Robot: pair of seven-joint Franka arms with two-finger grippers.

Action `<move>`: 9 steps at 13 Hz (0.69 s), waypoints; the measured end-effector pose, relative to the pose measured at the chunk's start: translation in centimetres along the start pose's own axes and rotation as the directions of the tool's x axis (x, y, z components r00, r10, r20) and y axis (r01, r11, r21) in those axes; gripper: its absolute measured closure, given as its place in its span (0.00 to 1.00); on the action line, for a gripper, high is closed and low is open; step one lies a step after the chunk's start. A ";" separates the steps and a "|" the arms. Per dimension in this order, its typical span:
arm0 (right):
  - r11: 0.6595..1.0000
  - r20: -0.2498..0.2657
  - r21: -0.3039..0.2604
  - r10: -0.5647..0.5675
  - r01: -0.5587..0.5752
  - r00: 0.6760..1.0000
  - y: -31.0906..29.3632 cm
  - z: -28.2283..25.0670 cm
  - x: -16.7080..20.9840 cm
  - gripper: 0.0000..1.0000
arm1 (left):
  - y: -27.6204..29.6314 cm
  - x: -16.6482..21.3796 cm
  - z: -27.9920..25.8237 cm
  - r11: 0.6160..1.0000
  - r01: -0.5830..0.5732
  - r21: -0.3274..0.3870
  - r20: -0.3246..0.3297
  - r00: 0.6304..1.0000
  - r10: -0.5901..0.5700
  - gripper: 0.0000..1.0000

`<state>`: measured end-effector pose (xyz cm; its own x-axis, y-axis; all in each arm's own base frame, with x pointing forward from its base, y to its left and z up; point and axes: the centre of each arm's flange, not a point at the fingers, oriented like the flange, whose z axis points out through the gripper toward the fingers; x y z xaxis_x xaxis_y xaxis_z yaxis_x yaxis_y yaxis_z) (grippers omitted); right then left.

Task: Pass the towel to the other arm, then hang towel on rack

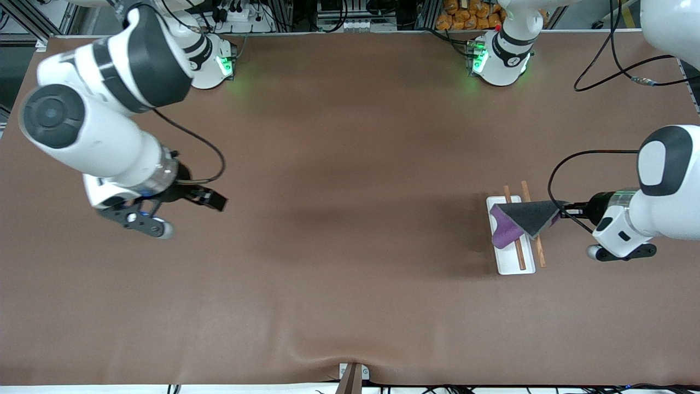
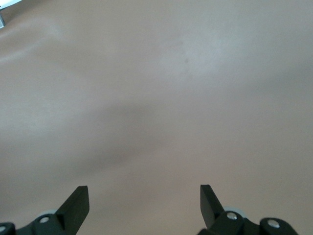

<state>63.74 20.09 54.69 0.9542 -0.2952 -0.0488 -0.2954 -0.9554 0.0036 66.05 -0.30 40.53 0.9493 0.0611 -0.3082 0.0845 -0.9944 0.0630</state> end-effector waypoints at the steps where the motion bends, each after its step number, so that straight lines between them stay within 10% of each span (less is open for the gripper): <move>1: 1.000 -0.008 -0.005 -0.029 0.029 1.000 1.0 -0.3 0.5 0.00 | -0.9 0.2 0.1 1.000 -0.003 -0.002 -0.001 1.000 0.003 0.98; 9: 0.989 0.038 -0.028 -0.141 0.142 0.989 12.9 -2.1 3.1 0.00 | -5.5 1.6 2.2 1.000 0.010 -0.026 0.015 1.000 -0.010 0.98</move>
<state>63.01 6.78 56.66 0.9838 -0.1567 -0.0869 -0.1552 -0.9876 0.0245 66.44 5.11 37.57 0.9439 0.0694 -0.3229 0.1020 -0.9912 0.0850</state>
